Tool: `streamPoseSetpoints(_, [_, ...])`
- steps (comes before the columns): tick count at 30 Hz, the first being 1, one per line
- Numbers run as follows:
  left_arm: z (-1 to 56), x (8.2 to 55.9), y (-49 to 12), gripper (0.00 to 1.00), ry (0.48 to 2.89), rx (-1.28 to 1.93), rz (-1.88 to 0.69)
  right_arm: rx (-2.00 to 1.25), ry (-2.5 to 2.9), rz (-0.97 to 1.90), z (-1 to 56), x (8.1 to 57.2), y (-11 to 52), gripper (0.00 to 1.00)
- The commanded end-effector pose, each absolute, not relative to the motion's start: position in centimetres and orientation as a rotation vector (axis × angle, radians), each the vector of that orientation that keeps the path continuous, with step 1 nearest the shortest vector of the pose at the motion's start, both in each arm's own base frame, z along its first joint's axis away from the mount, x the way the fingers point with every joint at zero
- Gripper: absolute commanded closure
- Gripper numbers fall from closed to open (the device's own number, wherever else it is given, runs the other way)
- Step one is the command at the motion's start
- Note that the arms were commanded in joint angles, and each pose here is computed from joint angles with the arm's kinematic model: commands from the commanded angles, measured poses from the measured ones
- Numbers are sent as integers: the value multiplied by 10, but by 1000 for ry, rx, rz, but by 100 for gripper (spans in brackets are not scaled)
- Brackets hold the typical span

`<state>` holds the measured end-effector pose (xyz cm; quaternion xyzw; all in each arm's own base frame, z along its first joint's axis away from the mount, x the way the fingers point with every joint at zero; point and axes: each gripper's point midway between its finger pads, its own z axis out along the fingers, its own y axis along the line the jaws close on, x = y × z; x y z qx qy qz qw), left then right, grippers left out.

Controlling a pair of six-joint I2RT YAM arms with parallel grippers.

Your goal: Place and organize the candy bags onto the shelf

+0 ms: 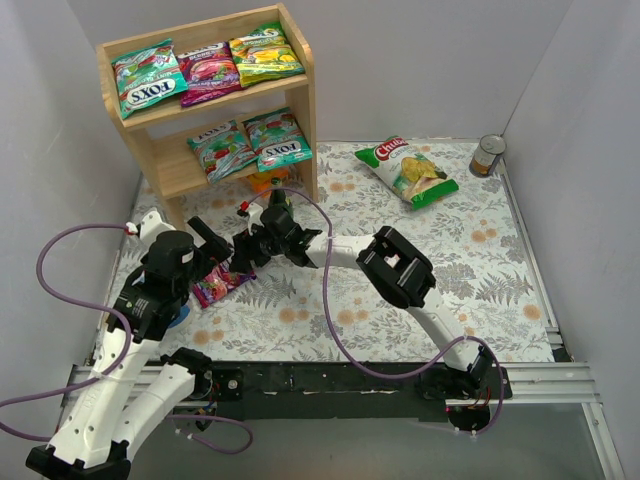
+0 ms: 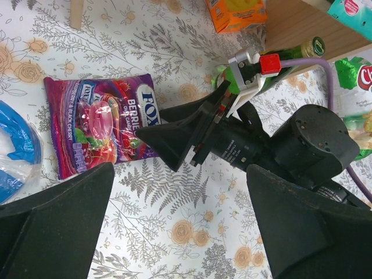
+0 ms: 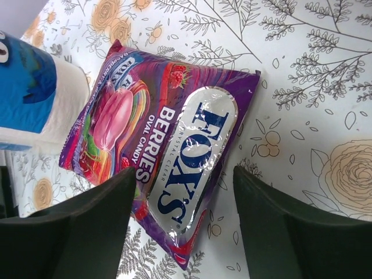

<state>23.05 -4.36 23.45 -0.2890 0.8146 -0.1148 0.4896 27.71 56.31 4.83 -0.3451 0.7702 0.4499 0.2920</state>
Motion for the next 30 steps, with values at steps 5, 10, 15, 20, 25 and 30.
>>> streamPoseSetpoints(5, [258,231,-40,2,1939,-691,-275,-890,2192,1343,29,258,562,58])
streamPoseSetpoints(10, [272,230,-44,2,1922,-650,-310,-892,2182,1382,37,258,562,79])
streamPoseSetpoints(15, [279,229,-44,2,1915,-626,-317,-895,2126,1548,62,250,563,99])
streamPoseSetpoints(20, [292,227,-42,2,1887,-619,-321,-817,2048,1717,104,248,555,99])
streamPoseSetpoints(25, [300,226,-39,2,1869,-620,-314,-755,1904,1734,164,254,540,99])
streamPoseSetpoints(30, [308,225,-37,2,1850,-623,-314,-700,1770,1694,221,263,525,99])
